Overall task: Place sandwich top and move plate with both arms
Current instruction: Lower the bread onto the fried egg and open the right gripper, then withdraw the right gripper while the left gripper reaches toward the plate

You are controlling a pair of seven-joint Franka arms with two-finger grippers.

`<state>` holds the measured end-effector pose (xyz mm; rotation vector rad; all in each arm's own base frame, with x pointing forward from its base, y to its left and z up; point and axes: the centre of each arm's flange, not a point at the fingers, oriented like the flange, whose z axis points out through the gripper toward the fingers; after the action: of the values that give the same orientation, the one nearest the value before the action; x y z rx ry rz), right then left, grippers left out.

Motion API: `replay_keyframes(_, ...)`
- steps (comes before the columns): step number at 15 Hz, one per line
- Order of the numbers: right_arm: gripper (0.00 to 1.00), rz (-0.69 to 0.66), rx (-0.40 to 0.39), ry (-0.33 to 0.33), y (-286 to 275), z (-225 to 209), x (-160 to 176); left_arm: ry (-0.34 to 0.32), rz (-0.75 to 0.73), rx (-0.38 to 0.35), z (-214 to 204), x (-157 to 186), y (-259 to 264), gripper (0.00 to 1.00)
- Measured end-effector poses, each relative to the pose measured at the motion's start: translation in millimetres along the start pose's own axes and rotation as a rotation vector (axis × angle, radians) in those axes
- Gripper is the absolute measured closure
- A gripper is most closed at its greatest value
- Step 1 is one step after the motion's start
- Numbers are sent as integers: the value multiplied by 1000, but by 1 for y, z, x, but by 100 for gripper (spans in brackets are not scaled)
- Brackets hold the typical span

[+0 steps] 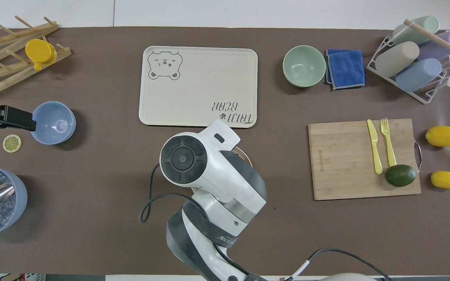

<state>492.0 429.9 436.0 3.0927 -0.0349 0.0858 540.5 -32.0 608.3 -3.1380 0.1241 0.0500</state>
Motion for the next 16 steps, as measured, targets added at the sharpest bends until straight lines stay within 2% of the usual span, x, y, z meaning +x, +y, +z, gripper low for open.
replay_keyframes(4, 0, 34, -44, -31, 132, -46, 62, -32, 25, -5, 27, -11, 18, 0)
replay_keyframes(7, 0, 64, -66, -68, 232, -64, 91, -34, 28, -26, 67, -16, 72, 0)
replay_keyframes(10, 0, 95, -75, -105, 298, -90, 91, -19, 2, -76, 117, -24, 128, 0)
replay_keyframes(12, 0, 90, -41, -139, 341, -118, 79, -9, -25, -121, 154, -33, 162, 0)
replay_keyframes(14, 0, 65, 1, -149, 396, -142, 69, -29, -36, -166, 193, -42, 187, 0)
replay_keyframes(16, 0, 44, 25, -159, 433, -144, 65, -49, -24, -171, 225, -51, 204, 0)
